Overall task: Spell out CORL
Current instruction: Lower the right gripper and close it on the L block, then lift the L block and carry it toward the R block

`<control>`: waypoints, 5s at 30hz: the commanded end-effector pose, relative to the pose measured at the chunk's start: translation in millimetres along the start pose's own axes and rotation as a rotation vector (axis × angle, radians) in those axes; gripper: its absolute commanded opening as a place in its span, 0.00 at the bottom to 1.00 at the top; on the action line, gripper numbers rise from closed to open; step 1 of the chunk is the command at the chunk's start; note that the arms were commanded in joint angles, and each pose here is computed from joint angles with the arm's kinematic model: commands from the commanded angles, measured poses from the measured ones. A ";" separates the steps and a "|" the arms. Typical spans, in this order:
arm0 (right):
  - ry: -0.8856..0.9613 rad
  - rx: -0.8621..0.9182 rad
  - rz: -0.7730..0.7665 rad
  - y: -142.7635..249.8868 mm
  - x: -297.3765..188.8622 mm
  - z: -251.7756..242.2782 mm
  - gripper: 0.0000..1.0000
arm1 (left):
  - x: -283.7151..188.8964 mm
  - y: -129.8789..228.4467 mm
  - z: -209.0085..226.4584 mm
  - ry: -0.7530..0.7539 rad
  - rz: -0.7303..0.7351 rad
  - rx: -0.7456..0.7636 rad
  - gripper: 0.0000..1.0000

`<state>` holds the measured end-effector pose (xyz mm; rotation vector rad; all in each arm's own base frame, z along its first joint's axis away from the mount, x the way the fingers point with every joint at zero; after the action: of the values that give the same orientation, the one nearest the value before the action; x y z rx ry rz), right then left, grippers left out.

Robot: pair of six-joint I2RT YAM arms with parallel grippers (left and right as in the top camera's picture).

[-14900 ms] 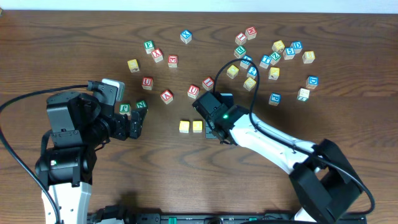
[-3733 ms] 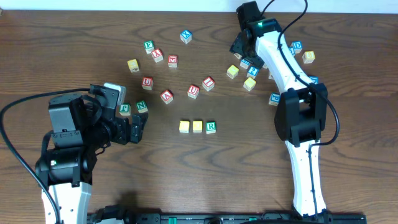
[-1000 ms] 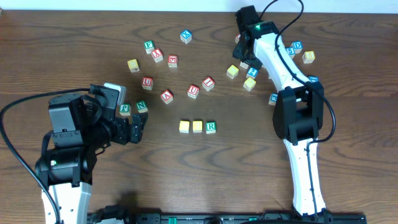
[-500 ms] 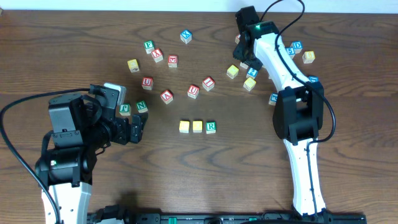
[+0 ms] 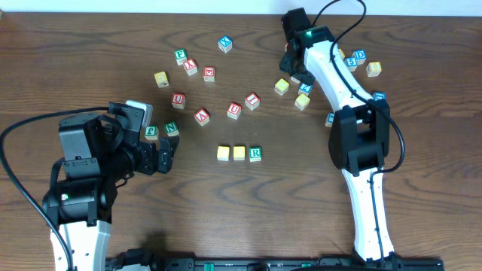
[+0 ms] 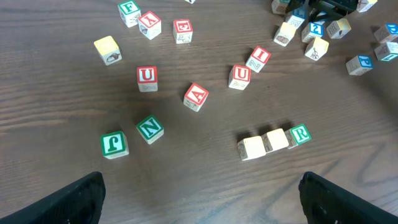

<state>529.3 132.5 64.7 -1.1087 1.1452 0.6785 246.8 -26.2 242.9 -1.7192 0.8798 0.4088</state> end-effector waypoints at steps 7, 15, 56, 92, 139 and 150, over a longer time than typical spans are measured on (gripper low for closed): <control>0.036 0.010 -0.022 0.4 8.2 -0.1 0.53 | -5.2 -7.6 -3.5 0.011 -0.023 0.025 0.98; 0.041 0.010 -0.030 -0.6 8.1 -0.2 0.54 | -5.2 -7.6 -3.5 0.011 -0.023 0.025 0.98; 0.022 -0.016 -0.047 -7.1 10.6 6.1 0.52 | -5.2 -7.6 -3.5 0.011 -0.023 0.025 0.98; 0.025 -0.108 -0.032 -5.3 3.8 5.6 0.24 | -5.2 -7.6 -3.6 0.012 -0.023 0.025 0.98; -0.025 -0.574 -0.034 82.8 -230.0 17.6 0.01 | -5.2 -7.6 -3.6 0.012 -0.023 0.025 0.98; 0.021 -0.584 -0.021 96.8 -224.9 11.3 0.01 | -5.2 -7.6 -3.6 0.012 -0.023 0.025 0.98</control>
<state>385.7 205.3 232.4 -1.5983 0.9840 1.0749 246.8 -26.2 242.9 -1.7192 0.8798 0.4088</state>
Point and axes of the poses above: each gripper's point midway between its finger pads, its own x axis out along the fingers, its own z axis along the line the jaws close on, y = z × x, the point moved 4 cm from there along -x, back along the fingers, and after that the axes turned 13 degrees about -x, right-handed, at the moved point
